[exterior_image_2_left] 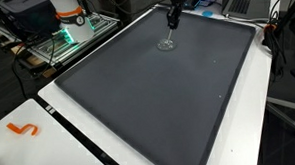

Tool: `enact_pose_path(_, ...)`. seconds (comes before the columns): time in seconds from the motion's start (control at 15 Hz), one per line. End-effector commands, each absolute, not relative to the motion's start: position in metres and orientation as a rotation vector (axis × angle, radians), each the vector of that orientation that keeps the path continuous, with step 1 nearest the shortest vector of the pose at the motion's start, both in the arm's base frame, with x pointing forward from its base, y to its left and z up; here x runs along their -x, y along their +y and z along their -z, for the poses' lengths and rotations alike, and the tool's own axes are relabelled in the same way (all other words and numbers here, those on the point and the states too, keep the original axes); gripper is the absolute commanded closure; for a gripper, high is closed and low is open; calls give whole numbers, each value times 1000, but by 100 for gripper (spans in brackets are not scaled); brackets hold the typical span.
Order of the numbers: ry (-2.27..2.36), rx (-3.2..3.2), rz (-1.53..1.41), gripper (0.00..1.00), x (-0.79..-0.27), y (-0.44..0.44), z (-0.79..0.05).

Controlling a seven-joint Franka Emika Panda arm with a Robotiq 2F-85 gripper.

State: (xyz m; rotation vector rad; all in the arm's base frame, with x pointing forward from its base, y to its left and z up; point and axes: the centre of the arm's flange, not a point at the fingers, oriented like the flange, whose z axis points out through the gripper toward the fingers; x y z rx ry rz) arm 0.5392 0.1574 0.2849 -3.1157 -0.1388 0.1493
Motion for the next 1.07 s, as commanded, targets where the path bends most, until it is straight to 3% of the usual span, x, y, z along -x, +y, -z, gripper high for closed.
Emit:
enact_pose_path(0.0, -148, 3102, -157, 97, -541, 152, -272)
enact_pose_path(1.0, -151, 3096, -215, 97, -548, 148, -252)
